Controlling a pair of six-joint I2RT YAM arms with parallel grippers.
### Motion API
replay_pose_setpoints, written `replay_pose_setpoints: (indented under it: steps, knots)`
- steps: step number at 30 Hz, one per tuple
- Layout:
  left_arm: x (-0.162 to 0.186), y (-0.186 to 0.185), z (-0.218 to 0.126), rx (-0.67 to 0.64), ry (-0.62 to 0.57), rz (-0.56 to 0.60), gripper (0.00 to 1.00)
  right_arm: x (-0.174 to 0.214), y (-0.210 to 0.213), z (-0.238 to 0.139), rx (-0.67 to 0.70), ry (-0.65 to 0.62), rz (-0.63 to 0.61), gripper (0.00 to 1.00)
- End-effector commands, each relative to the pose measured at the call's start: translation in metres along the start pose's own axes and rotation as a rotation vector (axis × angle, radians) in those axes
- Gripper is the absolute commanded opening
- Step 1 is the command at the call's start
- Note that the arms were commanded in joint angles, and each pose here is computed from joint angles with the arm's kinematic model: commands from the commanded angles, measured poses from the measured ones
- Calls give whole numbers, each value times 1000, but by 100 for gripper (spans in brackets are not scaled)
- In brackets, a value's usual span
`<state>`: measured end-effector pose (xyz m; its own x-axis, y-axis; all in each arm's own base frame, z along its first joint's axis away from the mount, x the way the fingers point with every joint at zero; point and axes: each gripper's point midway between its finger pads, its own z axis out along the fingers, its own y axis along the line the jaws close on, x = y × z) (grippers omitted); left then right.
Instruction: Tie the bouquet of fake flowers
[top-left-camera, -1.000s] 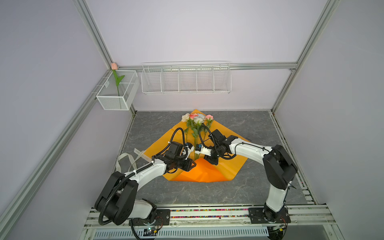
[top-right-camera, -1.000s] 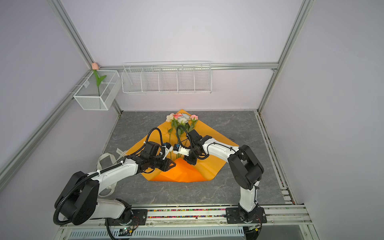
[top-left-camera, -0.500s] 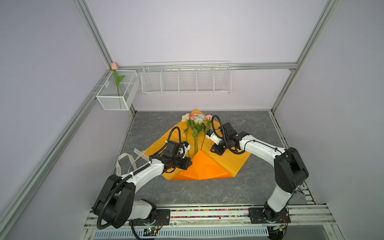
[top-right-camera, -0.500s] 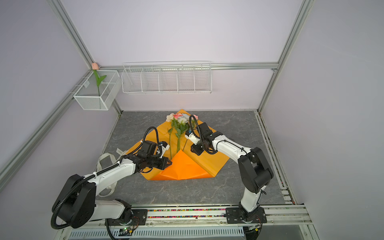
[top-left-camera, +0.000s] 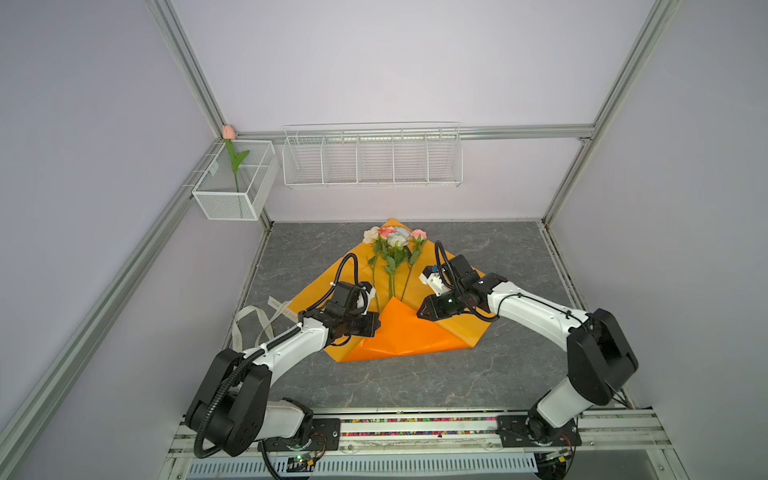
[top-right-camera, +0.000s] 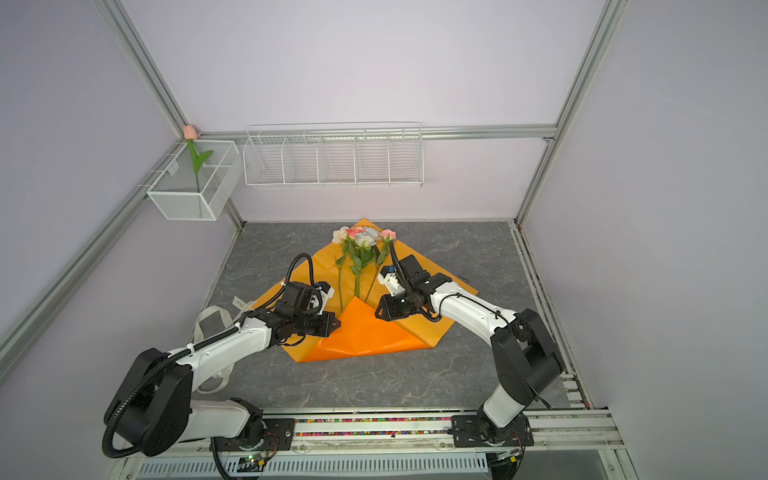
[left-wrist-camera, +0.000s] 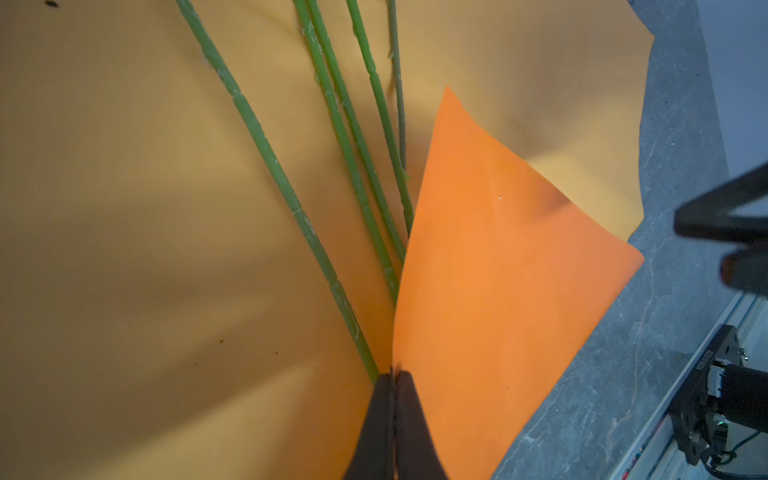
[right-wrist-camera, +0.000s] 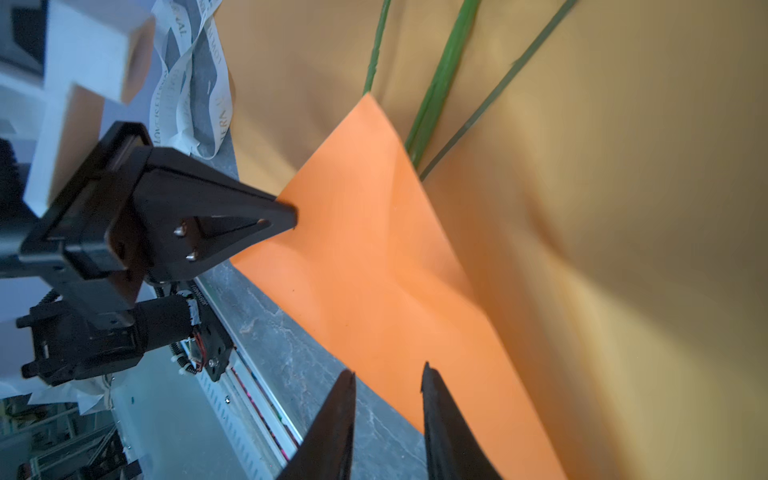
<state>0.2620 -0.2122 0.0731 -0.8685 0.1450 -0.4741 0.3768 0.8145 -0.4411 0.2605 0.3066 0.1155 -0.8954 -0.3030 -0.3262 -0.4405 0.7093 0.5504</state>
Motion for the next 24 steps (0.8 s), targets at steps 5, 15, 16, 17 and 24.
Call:
replay_pose_setpoints:
  steps: [5,15,16,17,24]
  knots:
    - [-9,7,6,-23,-41,-20,0,9,8,39,-22,14,121,27]
    - [-12,9,20,-18,-11,-24,0,6,5,67,8,29,169,25]
    - [-11,9,21,-18,-7,-26,0,6,6,70,6,35,172,25]
    - [-11,9,22,-14,-3,-27,0,6,7,72,3,39,170,25]
    - [-9,13,23,-40,12,-33,2,14,0,87,37,81,189,24]
